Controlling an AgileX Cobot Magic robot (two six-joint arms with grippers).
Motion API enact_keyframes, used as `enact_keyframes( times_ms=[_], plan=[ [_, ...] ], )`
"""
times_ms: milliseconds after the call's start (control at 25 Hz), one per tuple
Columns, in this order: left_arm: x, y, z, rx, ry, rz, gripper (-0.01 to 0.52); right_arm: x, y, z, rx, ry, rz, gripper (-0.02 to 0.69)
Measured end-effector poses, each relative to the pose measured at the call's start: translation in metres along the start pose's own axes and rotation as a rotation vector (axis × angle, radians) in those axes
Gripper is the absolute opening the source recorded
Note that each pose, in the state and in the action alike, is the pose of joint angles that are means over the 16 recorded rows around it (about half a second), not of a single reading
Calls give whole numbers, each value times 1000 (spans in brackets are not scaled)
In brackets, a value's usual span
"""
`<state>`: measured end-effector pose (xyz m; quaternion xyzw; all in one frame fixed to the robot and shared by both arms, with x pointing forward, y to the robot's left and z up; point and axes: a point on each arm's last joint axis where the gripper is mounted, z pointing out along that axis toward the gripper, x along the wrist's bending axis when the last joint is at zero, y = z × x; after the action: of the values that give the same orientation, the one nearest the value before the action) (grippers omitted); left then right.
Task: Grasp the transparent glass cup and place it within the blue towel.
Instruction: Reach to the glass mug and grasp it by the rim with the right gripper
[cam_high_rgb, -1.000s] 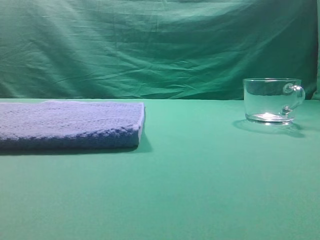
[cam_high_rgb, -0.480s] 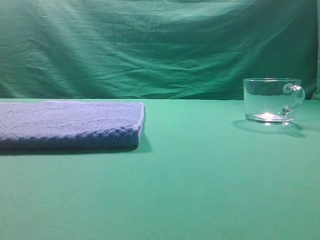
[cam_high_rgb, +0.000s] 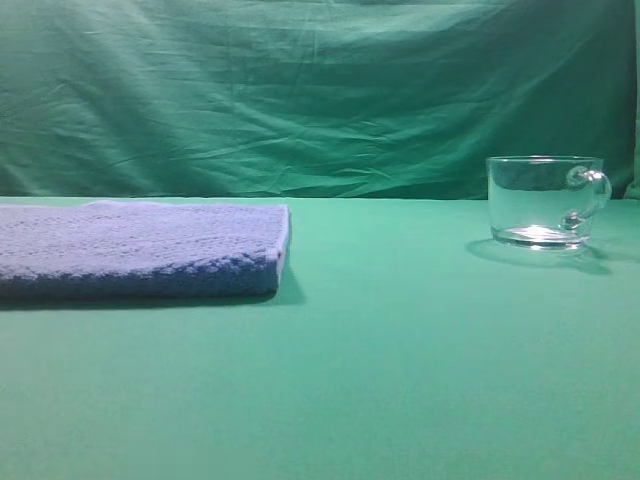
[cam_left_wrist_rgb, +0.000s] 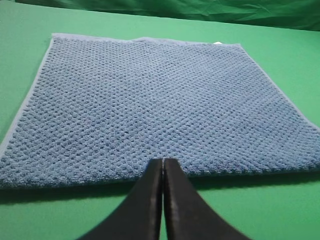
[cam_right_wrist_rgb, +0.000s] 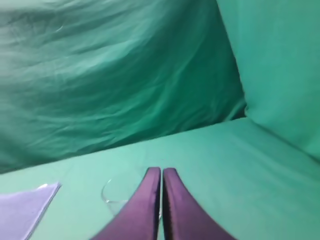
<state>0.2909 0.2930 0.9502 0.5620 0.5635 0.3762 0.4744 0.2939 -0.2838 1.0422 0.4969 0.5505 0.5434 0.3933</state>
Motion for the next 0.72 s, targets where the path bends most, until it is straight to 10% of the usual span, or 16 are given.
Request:
enact_keyframes(
  times_ms=[720],
  plan=[
    [0,0,0,0,0,0,0,6,53,121,611,67,-13,12]
  ],
)
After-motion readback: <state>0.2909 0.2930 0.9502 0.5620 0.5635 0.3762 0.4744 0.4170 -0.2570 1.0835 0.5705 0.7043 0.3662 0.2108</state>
